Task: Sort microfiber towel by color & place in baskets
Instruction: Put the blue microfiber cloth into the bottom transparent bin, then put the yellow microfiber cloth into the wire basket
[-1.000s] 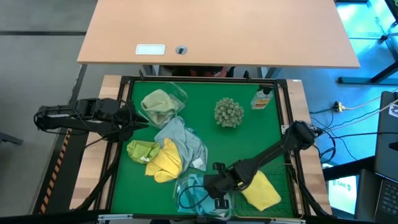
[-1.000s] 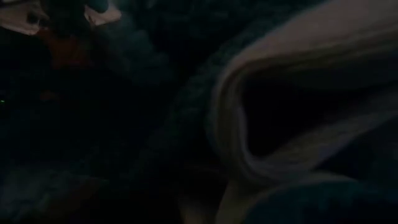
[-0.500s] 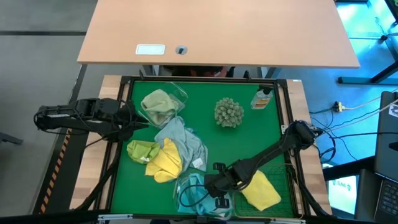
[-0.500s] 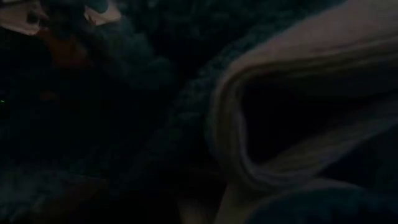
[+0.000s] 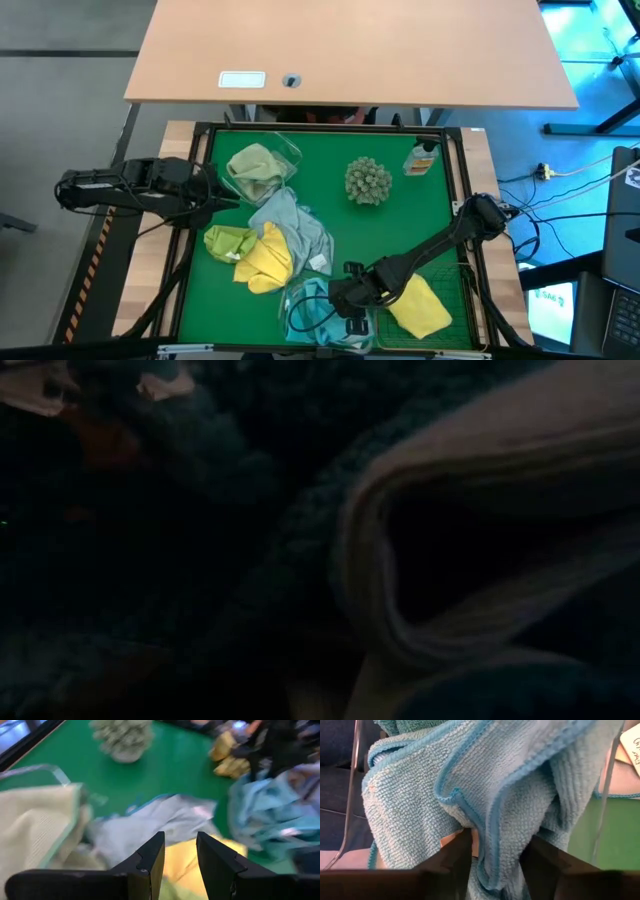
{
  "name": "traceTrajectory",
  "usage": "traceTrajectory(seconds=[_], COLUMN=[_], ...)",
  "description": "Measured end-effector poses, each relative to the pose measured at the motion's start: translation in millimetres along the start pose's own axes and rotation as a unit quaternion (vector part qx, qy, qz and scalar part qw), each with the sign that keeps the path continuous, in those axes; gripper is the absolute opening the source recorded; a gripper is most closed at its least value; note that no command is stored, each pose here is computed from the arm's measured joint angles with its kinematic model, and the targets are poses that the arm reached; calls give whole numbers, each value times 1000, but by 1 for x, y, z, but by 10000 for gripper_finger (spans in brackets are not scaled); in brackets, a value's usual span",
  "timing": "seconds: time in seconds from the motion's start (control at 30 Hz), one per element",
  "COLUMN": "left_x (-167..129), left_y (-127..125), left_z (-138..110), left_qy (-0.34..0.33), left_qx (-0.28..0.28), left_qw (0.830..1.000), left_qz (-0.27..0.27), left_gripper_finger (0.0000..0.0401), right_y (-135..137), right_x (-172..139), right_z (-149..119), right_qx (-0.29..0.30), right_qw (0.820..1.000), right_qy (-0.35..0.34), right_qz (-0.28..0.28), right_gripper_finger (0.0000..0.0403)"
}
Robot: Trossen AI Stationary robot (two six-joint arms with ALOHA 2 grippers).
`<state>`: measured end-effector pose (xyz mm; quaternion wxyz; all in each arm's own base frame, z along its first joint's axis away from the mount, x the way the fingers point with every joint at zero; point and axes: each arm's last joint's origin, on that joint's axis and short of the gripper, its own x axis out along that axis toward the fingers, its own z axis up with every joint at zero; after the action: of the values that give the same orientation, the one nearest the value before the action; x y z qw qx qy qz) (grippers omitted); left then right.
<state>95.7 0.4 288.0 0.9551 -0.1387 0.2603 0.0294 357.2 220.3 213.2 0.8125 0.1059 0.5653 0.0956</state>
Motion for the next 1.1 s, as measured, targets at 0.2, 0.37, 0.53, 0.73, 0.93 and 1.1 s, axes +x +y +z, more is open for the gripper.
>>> traceTrajectory(seconds=[0.2, 0.37, 0.53, 0.73, 0.93, 1.1], left_x=[16, 33, 45, 58, 72, 87], left_y=[-5, -9, -20, -33, -49, -63], left_z=[-2, -12, -13, -15, -20, -31], left_qy=[-34, -15, -10, 3, 28, 78], left_qx=[9, 22, 40, 58, 77, 80], left_qw=[997, 994, 990, 988, 984, 979], left_qz=[-75, -103, -131, -143, -160, -173], left_gripper_finger=[108, 108, 108, 108, 108, 108], right_y=[0, 2, 11, 14, 15, 20], right_x=[0, -5, -22, -38, -55, -76], right_z=[0, 1, 12, 16, 15, 22], right_qx=[0, -1, -6, -5, -1, -1], right_qw=[1000, 1000, 999, 1000, 999, 1000], right_qy=[8, 8, -15, 0, 36, 25], right_qz=[12, 20, 34, 25, 2, -4], right_gripper_finger=[166, 162, 162, 161, 161, 161])
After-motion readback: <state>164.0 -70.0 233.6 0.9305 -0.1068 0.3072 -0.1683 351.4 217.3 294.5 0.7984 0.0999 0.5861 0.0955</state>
